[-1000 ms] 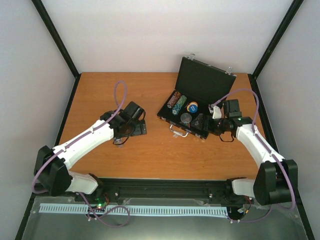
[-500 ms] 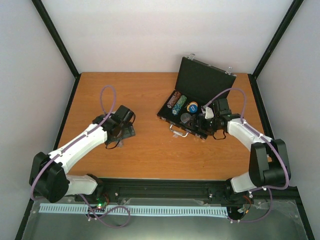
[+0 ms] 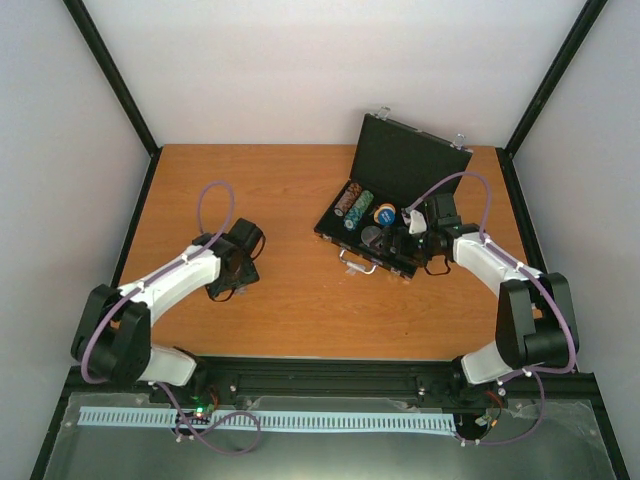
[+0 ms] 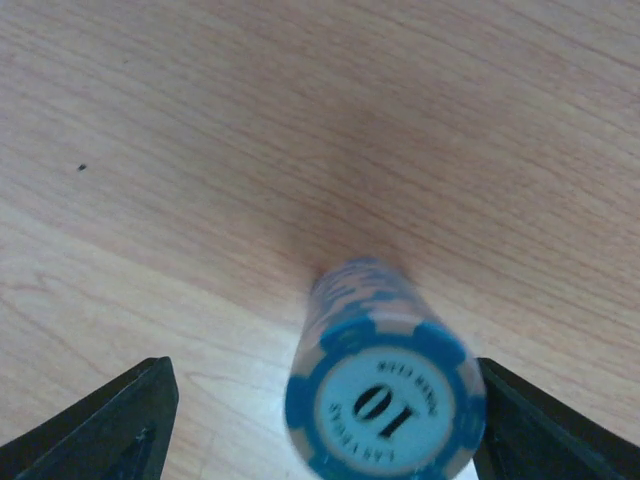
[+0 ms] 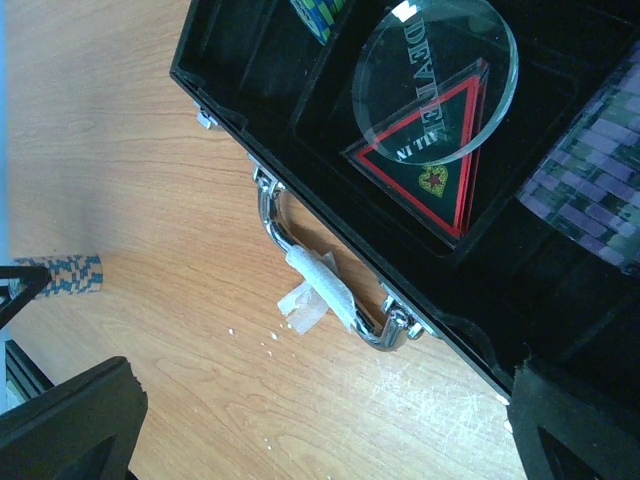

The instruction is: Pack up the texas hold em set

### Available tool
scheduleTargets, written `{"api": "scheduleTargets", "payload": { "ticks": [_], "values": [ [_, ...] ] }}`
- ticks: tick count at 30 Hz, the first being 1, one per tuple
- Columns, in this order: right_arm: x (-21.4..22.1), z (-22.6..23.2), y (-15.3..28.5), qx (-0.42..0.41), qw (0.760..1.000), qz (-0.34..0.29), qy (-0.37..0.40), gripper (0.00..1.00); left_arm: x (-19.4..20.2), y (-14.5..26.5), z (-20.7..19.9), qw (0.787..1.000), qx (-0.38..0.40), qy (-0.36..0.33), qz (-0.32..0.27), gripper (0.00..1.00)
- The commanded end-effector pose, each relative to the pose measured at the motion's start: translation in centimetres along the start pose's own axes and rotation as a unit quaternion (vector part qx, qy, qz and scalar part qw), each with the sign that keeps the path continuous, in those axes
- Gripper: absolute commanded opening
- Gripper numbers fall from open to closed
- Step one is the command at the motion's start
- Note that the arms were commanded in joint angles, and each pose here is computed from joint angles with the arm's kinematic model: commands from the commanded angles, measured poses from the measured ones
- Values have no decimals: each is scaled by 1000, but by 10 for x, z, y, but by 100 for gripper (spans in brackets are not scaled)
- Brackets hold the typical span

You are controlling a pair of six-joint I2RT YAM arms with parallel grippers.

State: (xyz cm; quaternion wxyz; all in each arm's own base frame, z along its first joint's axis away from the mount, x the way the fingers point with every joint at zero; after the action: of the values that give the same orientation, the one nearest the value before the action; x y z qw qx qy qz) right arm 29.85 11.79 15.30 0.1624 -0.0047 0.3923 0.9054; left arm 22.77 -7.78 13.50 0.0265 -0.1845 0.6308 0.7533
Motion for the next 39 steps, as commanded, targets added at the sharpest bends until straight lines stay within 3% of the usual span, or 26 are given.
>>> {"api": "scheduleTargets", "payload": {
  "ticks": [1, 5, 10, 12, 16, 17, 31, 39],
  "values": [
    [-5, 6, 0, 1, 1000, -8, 15, 100, -14, -10, -12, 1000, 20, 4, -10, 79],
    [-6, 6, -1, 2, 1000, -6, 16, 100, -18, -19, -21, 1000, 28, -1, -9, 75],
    [-7, 7, -1, 5, 1000, -2, 22, 100, -22, -32, -28, 1000, 27, -10, -9, 59],
    [-8, 7, -1, 6, 1000, -2, 27, 100, -22, -36, -30, 1000, 26, -14, -6, 46],
    [-8, 8, -1, 6, 999, 0, 31, 100, -21, -35, -31, 999, 33, -14, -1, 7],
    [-8, 7, -1, 6, 999, 1, 31, 100, -21, -33, -31, 999, 38, -12, 0, 2],
    [-10, 12, -18, -23, 999, 25, 24, 100, -32, 47, -29, 985, 162, 16, -59, 1],
    [-29, -7, -29, 62, 998, -19, 18, 100, -32, 61, -28, 982, 179, 20, -66, 1]
  ]
}}
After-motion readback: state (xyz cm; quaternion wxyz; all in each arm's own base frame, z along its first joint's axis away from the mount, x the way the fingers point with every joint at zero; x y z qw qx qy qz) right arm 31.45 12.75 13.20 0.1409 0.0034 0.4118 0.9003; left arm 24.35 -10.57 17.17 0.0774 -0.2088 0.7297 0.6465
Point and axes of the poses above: each gripper's point midway between its finger pads, its own y axis back along the fingers, its own z axis along the line the jaws close on, x = y × z, the point moved 7 cm from there along y, back along the fingers, and after that the axes turned 14 degrees about -y, right-handed, at the moved point
